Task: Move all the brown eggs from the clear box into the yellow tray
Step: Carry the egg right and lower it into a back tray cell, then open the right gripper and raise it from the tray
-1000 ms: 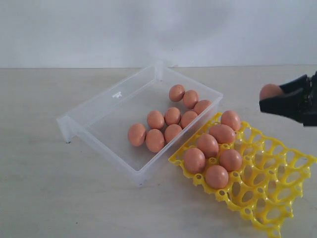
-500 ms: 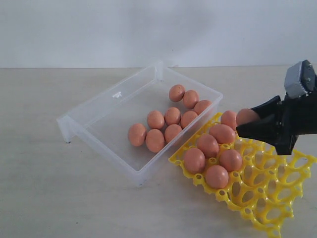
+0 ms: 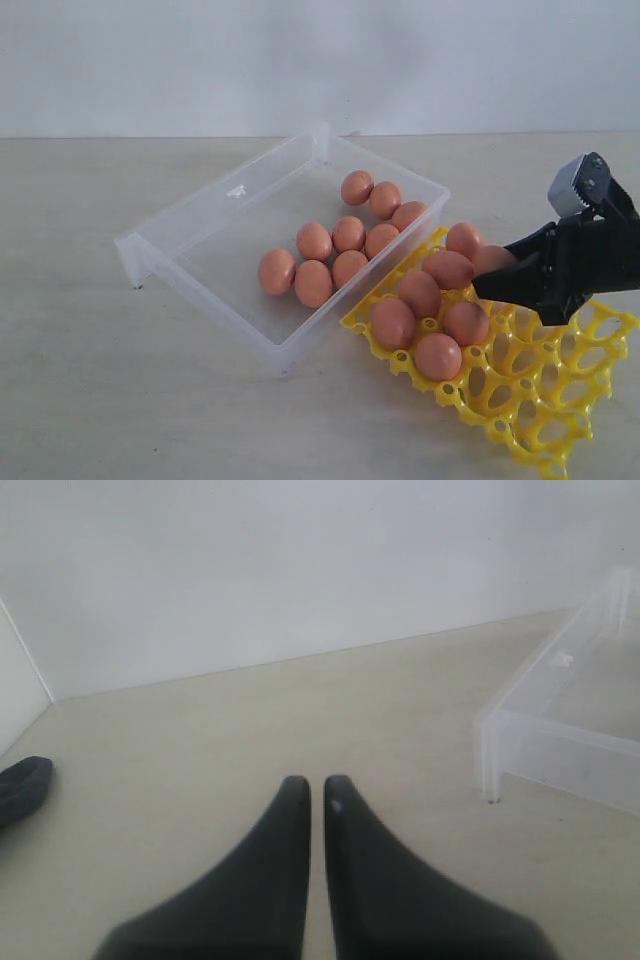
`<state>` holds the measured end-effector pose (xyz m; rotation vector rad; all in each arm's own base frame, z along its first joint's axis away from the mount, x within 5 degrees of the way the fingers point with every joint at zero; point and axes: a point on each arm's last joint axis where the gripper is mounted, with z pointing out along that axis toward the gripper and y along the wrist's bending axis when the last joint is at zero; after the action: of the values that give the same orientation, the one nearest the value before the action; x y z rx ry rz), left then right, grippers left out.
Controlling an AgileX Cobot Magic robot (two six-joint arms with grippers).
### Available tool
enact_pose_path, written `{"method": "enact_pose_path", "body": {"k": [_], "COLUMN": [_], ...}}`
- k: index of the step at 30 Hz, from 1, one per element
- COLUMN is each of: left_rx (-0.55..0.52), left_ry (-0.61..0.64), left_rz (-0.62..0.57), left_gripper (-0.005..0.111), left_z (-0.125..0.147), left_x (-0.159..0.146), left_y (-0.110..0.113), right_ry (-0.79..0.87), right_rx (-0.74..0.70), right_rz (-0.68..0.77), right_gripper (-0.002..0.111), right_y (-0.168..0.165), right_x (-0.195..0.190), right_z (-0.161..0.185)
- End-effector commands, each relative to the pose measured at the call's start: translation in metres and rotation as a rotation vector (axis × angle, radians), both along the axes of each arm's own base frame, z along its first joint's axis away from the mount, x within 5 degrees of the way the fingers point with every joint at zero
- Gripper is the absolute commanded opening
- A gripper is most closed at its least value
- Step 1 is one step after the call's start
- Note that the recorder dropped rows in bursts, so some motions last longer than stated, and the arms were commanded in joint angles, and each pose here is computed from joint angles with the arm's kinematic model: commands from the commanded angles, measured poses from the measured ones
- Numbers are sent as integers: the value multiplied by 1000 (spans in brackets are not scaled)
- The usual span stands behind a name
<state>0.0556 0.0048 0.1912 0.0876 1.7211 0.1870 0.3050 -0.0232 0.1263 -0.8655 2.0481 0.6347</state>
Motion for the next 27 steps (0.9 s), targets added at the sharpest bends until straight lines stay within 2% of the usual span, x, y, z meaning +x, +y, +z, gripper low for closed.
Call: {"method": "enact_pose_path", "body": {"k": [1, 10, 27], "left_rx": [-7, -7, -7], "left_ry": [-12, -12, -12], "left_rz": [-8, -8, -8], "left_gripper": [4, 4, 4], "left_z": [2, 2, 2], "left_x": [0, 0, 0], "left_y": [-1, -1, -1], "right_ry": [11, -7, 63], "right_rx": [25, 64, 54], "right_rz": [-12, -95, -82], "right_gripper": [0, 0, 0], "right_y": [1, -2, -1], "right_x": [0, 6, 2], "right_z": [-1, 2, -1]}}
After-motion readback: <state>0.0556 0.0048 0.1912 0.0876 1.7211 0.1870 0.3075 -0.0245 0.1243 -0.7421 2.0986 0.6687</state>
